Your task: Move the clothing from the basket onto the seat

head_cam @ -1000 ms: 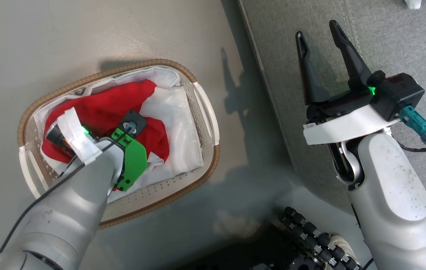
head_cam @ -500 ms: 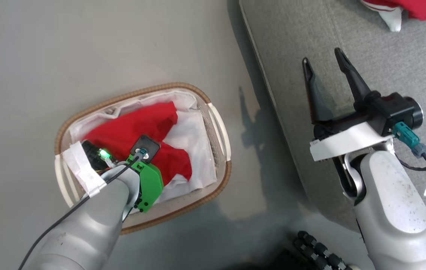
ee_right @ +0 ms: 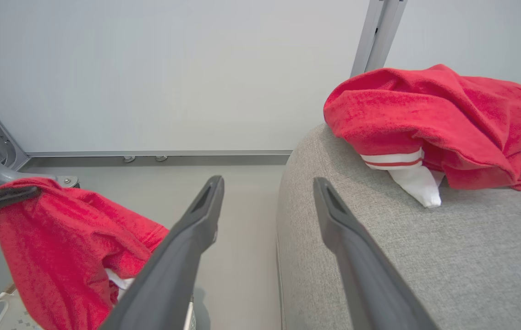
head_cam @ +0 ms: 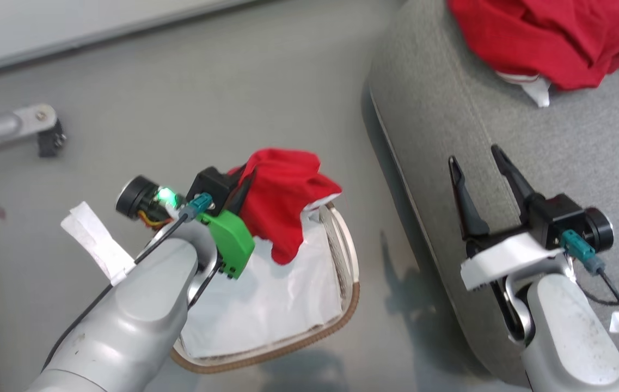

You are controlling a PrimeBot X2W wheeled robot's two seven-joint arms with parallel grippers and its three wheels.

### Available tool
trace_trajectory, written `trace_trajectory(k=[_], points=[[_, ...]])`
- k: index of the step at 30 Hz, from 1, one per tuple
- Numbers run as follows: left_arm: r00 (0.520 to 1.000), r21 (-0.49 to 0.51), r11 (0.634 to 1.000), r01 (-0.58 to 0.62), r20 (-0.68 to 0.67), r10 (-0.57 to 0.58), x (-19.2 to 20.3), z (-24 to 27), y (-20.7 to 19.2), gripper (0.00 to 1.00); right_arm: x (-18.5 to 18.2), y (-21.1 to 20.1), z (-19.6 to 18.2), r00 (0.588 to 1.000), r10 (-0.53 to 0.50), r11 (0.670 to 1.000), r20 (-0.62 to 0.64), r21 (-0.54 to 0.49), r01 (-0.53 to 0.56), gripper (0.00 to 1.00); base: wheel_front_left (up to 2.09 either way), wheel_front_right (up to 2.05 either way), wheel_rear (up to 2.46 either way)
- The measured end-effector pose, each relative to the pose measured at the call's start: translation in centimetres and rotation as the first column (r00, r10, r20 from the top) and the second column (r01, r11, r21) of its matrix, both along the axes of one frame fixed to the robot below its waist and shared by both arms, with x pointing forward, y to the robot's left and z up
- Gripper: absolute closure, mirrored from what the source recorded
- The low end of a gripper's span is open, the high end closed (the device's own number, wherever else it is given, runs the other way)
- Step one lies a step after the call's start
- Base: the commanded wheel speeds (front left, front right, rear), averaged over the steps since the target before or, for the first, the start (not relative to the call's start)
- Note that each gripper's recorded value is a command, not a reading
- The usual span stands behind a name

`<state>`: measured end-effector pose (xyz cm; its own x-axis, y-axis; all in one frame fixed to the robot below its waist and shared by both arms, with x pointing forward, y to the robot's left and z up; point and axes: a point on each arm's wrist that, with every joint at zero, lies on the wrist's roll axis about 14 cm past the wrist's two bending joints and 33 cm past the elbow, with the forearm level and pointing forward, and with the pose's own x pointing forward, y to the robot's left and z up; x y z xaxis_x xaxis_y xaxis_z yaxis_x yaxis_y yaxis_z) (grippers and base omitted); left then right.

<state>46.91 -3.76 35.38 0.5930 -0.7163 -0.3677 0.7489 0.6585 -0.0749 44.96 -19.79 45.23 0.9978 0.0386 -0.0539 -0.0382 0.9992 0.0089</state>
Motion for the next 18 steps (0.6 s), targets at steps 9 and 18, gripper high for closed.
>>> trace_trajectory(k=[9,18], points=[[0.942,-0.143,0.989,0.03,0.335,0.019,1.4,14.6,-0.7,1.0,-3.5,0.9,2.6,0.999,0.013,1.0,0.047,0.012,-0.013,0.0,0.0,0.0,0.0],[0.802,-0.182,0.979,0.095,0.597,0.033,0.8,27.5,-1.1,1.0,-5.6,2.8,5.4,0.99,0.065,0.998,0.122,0.016,-0.067,0.0,0.0,0.0,0.0]])
